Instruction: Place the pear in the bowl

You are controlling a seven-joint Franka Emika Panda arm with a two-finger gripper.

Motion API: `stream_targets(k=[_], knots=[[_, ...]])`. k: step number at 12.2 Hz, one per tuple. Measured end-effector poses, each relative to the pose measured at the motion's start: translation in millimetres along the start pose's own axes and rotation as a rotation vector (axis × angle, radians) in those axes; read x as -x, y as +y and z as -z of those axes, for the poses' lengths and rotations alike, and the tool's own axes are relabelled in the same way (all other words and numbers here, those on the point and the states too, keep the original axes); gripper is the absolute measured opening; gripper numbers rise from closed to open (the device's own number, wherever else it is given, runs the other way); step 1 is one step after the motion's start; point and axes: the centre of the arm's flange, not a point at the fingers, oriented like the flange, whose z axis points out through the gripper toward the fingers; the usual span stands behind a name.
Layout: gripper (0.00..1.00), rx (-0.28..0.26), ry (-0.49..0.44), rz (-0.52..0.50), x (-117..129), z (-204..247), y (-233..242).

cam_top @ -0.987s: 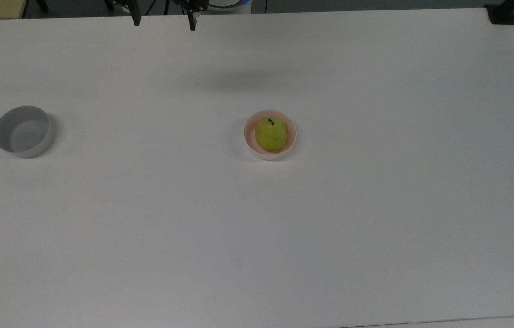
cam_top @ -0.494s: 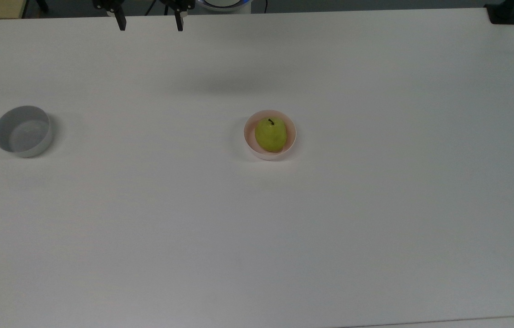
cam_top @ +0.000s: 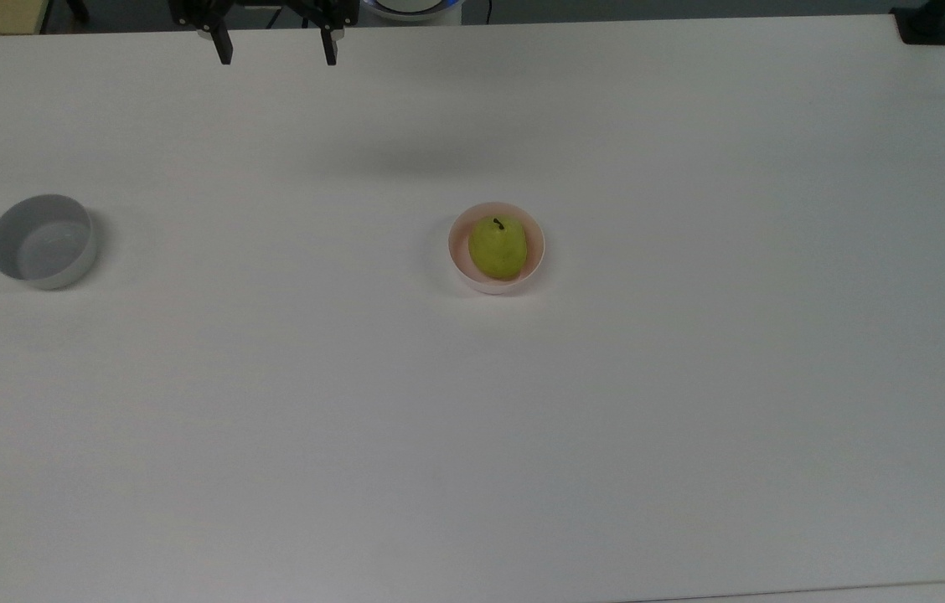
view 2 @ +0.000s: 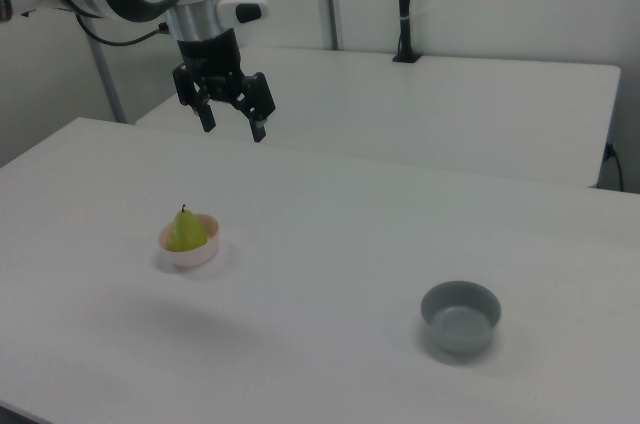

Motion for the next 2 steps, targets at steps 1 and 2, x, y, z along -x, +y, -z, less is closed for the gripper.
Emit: stream_targets(k=[1, 2], knots=[[1.0, 0.0, 0.0, -0.001, 0.0, 0.0, 0.5], [1.0, 0.0, 0.0, 0.0, 0.0, 0.0, 0.2]])
